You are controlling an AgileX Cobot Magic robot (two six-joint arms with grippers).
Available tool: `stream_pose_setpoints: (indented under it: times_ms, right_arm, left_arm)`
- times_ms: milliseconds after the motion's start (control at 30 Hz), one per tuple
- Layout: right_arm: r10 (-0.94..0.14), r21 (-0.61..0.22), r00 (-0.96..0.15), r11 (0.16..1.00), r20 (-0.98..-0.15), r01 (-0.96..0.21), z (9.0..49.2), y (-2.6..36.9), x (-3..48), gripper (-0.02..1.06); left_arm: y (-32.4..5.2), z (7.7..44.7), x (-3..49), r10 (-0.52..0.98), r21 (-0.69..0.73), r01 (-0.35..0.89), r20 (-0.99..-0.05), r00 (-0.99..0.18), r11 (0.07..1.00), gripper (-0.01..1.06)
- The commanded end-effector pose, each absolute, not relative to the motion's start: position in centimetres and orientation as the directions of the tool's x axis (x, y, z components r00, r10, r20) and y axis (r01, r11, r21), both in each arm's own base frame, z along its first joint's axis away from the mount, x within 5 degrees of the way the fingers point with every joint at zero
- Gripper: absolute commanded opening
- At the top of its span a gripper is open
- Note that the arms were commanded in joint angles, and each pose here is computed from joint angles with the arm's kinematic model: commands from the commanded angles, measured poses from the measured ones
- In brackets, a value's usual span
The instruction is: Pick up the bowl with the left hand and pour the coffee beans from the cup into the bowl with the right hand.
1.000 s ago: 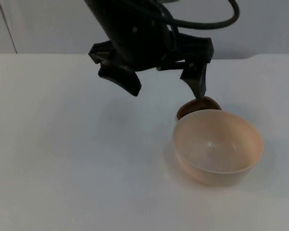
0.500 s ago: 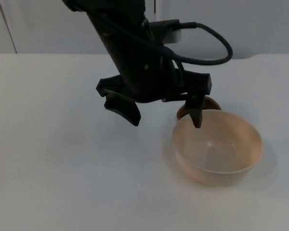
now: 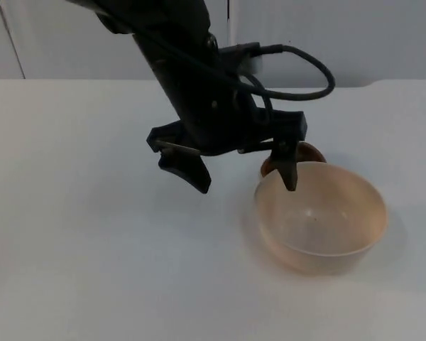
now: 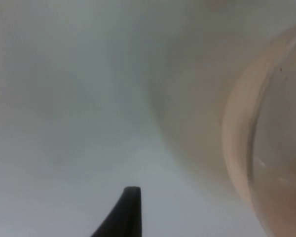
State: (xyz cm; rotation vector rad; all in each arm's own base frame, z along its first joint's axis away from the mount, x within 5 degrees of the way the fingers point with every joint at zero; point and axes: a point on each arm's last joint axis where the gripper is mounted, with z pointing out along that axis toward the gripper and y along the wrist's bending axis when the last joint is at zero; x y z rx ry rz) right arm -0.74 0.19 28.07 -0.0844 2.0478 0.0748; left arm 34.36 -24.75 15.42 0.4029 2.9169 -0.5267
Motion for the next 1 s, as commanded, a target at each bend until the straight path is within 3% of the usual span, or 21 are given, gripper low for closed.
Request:
stream_pose_setpoints:
  times_ms: [0,967]
  right_arm:
    - [-0.035,0.005,-0.458,0.996,-0.888,-0.086,28.0,0.2,-0.8,1.05]
    - [-0.037,0.003,-0.458,0.996,-0.888,-0.087,28.0,0.2,-0.8,1.05]
  left_arm:
    - [-24.8,15.0,34.5,0.23,-0.329,0.279,-0.18,-0.956,0.902,1.0]
    - [-25.0,11.3,35.3,0.206,-0.326,0.252,-0.169,-0.964,0.911,1.0]
